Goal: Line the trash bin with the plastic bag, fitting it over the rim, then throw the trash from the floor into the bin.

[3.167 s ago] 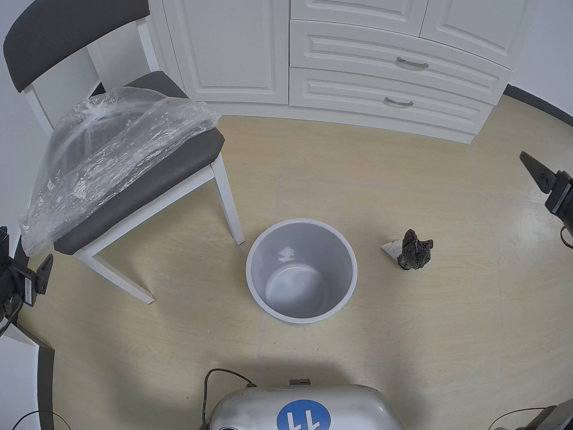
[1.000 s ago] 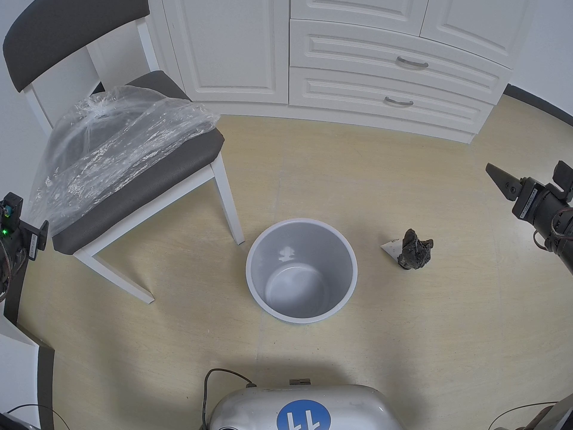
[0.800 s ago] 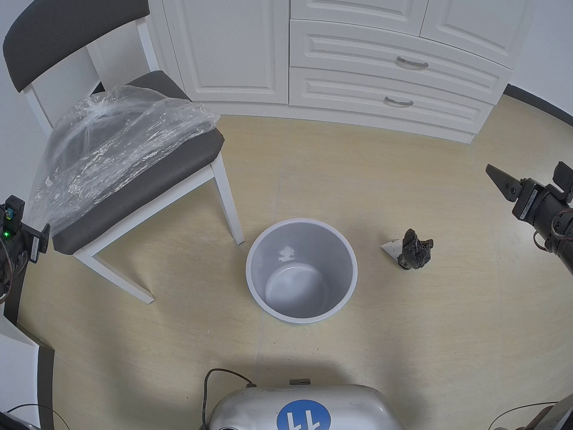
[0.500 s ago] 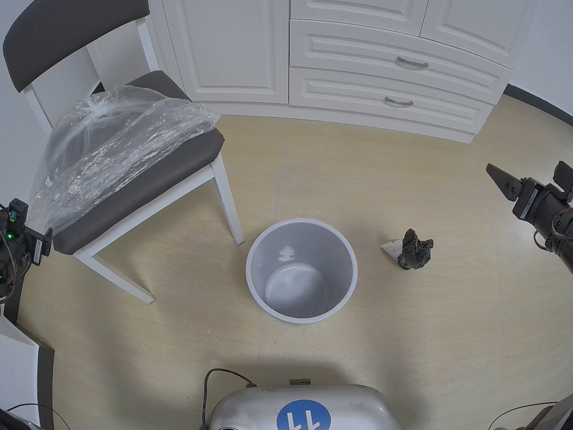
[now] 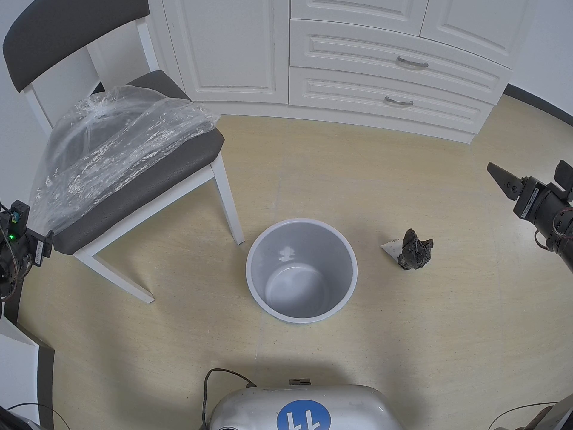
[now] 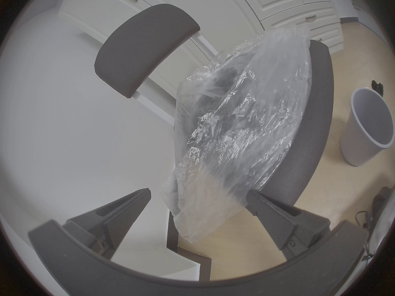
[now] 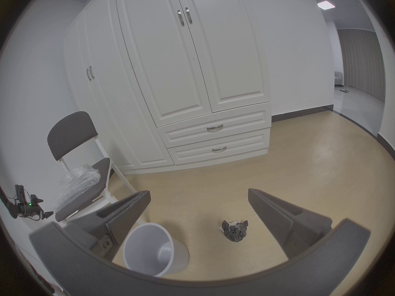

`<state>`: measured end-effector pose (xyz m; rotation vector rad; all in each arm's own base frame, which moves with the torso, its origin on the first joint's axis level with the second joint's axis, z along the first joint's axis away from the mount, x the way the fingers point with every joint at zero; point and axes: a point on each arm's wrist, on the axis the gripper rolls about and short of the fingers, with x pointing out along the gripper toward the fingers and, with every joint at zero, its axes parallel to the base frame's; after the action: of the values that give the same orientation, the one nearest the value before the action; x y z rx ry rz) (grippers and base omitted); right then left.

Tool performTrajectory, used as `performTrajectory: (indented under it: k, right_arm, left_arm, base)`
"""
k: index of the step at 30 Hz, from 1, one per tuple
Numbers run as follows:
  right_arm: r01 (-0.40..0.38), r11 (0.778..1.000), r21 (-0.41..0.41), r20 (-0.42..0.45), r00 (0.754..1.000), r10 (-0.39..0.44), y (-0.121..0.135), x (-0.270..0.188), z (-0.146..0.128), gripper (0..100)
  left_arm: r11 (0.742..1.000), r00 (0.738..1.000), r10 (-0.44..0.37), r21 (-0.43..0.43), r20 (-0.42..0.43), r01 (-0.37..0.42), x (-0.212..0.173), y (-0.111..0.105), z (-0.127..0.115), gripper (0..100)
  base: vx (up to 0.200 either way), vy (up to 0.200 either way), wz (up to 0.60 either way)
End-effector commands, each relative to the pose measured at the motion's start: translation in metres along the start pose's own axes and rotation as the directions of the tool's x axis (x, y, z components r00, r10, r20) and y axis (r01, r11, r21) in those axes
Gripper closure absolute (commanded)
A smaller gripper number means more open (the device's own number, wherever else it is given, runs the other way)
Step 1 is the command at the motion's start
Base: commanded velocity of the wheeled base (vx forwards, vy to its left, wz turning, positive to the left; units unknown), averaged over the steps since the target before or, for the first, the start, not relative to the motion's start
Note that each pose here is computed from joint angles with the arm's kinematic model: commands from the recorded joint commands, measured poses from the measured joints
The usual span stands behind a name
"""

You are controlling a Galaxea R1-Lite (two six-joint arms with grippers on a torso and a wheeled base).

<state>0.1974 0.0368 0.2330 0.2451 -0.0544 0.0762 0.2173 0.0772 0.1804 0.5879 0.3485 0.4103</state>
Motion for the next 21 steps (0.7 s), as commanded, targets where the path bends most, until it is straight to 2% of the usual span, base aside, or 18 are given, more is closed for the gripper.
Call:
performTrajectory:
  k: [1,7,15,17,19,21]
  right_arm:
    - [0.002,1.000,0.002,0.005,1.000,-0.002,0.000,0.000,0.001,0]
    - [0.014,1.000,0.000,0.014,1.000,-0.014,-0.003,0.000,0.003,0]
    - [0.030,1.000,0.001,0.032,0.999,-0.030,-0.006,-0.001,0.007,0]
    - [0.030,1.000,0.001,0.033,0.999,-0.030,-0.006,-0.001,0.008,0]
    - [0.030,1.000,0.001,0.033,0.999,-0.030,-0.006,-0.001,0.008,0]
    - [0.030,1.000,0.001,0.033,0.999,-0.030,-0.006,-0.001,0.008,0]
  left_arm:
    - [1.000,1.000,-0.004,0.001,-0.020,0.004,0.009,-0.001,-0.002,0]
    - [1.000,1.000,0.015,-0.005,-0.015,-0.015,0.025,0.002,0.003,0]
    - [0.997,0.995,0.078,-0.034,0.062,-0.076,0.030,0.015,0.020,0]
    - [0.995,0.993,0.088,-0.055,0.075,-0.084,0.030,0.017,0.023,0]
    - [0.989,0.987,0.107,-0.116,0.123,-0.093,0.026,0.015,0.027,0]
    - [0.988,0.986,0.105,-0.124,0.128,-0.089,0.028,0.011,0.024,0]
  base:
    - [0.000,0.000,0.00]
    - [0.000,0.000,0.00]
    - [0.000,0.000,0.00]
    - [0.000,0.000,0.00]
    - [0.000,0.000,0.00]
    - [0.000,0.000,0.00]
